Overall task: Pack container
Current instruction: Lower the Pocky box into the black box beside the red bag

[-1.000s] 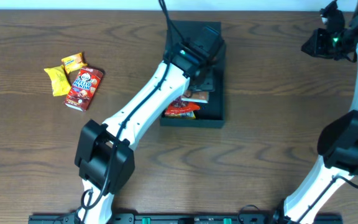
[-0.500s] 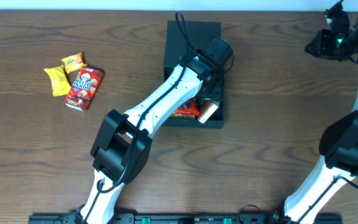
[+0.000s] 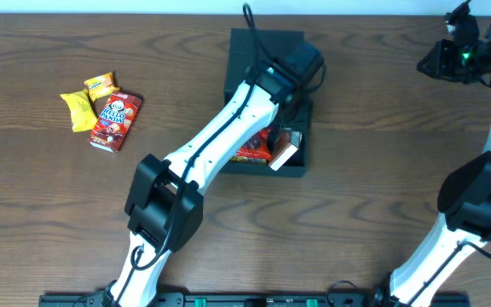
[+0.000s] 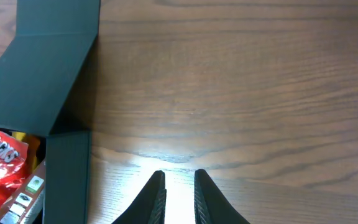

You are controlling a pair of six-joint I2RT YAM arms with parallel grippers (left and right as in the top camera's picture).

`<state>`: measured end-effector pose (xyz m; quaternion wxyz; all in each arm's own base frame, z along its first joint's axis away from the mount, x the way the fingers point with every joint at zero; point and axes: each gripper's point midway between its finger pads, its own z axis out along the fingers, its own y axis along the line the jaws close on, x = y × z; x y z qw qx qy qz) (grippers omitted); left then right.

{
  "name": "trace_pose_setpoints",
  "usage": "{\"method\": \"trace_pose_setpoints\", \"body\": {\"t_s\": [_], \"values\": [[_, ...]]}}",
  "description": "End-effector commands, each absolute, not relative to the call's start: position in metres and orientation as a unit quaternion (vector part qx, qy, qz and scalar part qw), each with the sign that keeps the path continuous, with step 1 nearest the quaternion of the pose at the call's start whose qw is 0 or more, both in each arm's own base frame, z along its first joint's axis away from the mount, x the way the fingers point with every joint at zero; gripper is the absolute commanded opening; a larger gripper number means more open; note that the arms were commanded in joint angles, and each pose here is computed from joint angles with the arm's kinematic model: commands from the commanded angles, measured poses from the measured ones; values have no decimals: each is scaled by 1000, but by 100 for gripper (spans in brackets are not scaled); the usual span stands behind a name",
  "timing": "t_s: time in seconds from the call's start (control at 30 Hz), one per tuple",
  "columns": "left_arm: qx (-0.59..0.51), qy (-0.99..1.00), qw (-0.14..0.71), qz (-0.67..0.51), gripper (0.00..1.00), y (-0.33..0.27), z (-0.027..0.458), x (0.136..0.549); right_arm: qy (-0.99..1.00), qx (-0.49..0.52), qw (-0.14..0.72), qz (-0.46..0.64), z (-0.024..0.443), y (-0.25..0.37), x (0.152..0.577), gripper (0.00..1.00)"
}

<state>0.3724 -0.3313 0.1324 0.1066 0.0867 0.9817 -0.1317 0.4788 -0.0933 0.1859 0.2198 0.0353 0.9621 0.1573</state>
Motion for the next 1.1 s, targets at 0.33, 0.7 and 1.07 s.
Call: {"method": "trace_pose_setpoints", "body": {"t_s": [0.33, 0.7, 1.07], "values": [[224, 965, 120, -66, 81, -321, 160, 358, 958, 31, 237, 159, 200, -94, 478, 18], [272, 958, 81, -40, 87, -317, 143, 338, 958, 31, 236, 159, 199, -94, 478, 18], [286, 953, 63, -76, 90, -333, 136, 328, 958, 31, 235, 160, 199, -93, 477, 19]]}}
